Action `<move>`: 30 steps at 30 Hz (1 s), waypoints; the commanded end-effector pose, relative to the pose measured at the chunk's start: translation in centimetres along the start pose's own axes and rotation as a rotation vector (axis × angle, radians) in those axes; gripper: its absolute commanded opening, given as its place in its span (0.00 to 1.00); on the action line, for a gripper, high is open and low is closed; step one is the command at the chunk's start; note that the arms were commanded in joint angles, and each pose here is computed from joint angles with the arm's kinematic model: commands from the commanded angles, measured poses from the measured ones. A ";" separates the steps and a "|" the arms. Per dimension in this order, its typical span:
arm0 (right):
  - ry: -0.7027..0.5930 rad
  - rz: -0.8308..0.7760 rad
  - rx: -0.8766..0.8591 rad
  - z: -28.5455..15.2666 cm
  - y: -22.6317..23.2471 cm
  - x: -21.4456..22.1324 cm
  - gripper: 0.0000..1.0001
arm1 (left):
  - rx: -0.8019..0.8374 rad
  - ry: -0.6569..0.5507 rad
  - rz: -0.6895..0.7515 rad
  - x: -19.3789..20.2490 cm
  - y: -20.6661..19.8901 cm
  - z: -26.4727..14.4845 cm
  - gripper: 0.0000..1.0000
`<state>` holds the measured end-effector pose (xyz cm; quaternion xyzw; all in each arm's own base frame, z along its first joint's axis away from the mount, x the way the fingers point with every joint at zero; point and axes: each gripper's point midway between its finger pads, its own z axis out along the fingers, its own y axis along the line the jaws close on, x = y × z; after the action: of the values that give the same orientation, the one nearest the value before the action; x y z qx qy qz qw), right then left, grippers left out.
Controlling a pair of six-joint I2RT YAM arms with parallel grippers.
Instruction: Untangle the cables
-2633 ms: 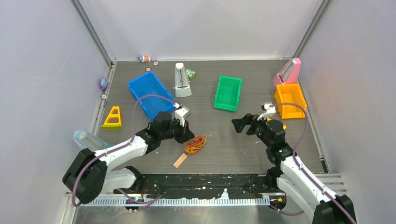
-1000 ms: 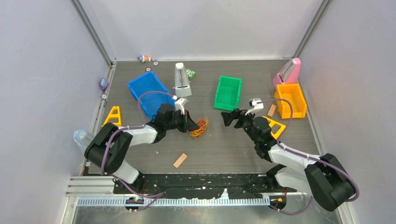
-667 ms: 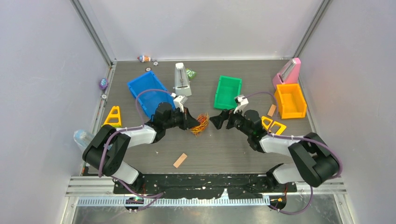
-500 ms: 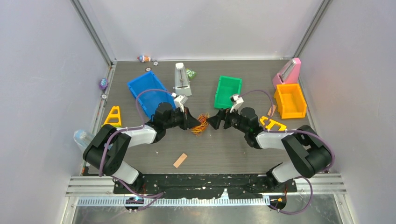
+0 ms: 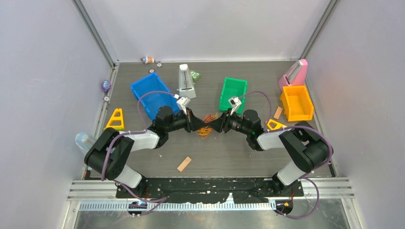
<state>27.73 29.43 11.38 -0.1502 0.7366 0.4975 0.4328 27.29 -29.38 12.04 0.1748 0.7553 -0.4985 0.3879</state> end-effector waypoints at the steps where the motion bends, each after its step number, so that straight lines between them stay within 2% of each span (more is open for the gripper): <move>1: -0.083 -0.064 -0.100 0.1 2.8 -2.6 0.27 | 0.054 -0.121 0.082 -2.7 -2.0 -0.8 0.00; 3: -0.097 -0.080 -0.035 -0.3 2.0 -3.0 0.16 | -0.014 -0.143 0.086 -2.9 -1.0 -1.4 0.00; 6: -0.144 -0.095 0.171 -1.2 -1.2 -4.1 0.07 | -0.152 -0.176 0.093 -3.3 1.0 -2.7 0.00; 9: -0.183 -0.107 0.486 -3.8 -5.9 -5.2 0.05 | -0.289 -0.231 0.092 -3.8 3.0 -4.6 0.00; 13: -0.225 -0.111 0.772 -7.5 -9.3 -6.3 0.05 | -0.517 -0.321 0.032 -4.1 6.4 -7.4 0.00; 15: -0.248 -0.110 0.824 -8.6 -9.7 -6.6 0.06 | -0.574 -0.355 0.028 -4.4 7.1 -8.4 0.00; 18: -0.269 -0.114 0.832 -9.0 -9.7 -6.9 0.10 | -0.564 -0.351 0.039 -4.4 6.9 -8.3 0.00; 19: -0.261 -0.118 0.815 -8.7 -9.5 -6.8 0.12 | -0.547 -0.338 0.044 -4.3 6.7 -8.0 0.00; 21: -0.231 -0.140 0.750 -7.7 -8.7 -6.6 0.24 | -0.451 -0.287 0.070 -4.2 5.3 -6.7 0.00; 22: -0.208 -0.157 0.693 -7.0 -8.0 -6.4 0.41 | -0.395 -0.253 0.080 -4.0 4.5 -5.9 0.00; 23: -0.199 -0.165 0.656 -6.5 -7.5 -6.4 0.48 | -0.340 -0.227 0.090 -4.0 3.7 -5.2 0.00; 24: -0.196 -0.176 0.585 -5.7 -6.5 -6.4 0.64 | -0.291 -0.200 0.093 -3.8 3.0 -4.5 0.00; 27: -0.202 -0.182 0.483 -5.1 -5.1 -5.9 0.88 | -0.207 -0.160 0.070 -3.4 2.2 -3.1 0.00; 30: -0.188 -0.189 0.360 -4.0 -3.3 -5.5 0.92 | -0.144 -0.147 0.047 -3.1 1.5 -2.4 0.00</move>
<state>31.87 20.62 11.93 -0.0373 0.7952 0.2574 0.5478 29.51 -24.07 11.32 0.0877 0.7932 -0.3847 0.4638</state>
